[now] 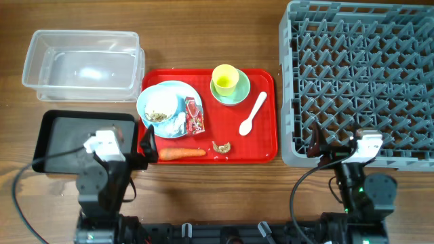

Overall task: Sort waste into correct bins and load items into the dishwasher rack
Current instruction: 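Reach the left gripper to the light-blue rice bowl and grasp its rim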

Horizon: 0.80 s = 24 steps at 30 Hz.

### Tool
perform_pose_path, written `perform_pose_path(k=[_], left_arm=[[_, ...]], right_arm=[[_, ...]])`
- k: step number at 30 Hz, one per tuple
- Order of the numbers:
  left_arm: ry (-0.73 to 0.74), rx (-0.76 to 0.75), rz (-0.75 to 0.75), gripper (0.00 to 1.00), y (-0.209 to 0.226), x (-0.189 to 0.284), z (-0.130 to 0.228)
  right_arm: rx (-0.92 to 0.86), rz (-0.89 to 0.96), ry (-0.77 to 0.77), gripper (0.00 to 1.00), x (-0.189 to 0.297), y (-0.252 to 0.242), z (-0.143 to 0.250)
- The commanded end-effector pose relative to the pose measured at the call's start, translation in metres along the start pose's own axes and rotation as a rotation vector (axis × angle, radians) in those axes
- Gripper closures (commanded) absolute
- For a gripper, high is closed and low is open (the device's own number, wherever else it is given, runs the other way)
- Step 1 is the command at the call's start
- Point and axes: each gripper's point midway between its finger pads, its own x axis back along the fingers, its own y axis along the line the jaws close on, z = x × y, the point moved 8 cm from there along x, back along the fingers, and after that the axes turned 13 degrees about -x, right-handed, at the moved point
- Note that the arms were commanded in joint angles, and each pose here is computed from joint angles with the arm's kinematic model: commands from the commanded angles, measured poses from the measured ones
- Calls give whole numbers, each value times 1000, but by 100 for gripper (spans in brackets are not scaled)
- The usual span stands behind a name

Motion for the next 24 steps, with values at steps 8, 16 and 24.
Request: perform_pose_path(k=[8, 16, 24], left_arm=[[545, 99, -5, 0, 2, -26, -79], [736, 126, -2, 0, 3, -39, -75], [618, 131, 67, 0, -2, -55, -91]], right_arm=[[-64, 52, 365, 1, -15, 21, -40], [-104, 139, 623, 0, -39, 21, -44], [-119, 119, 665, 0, -45, 21, -38]])
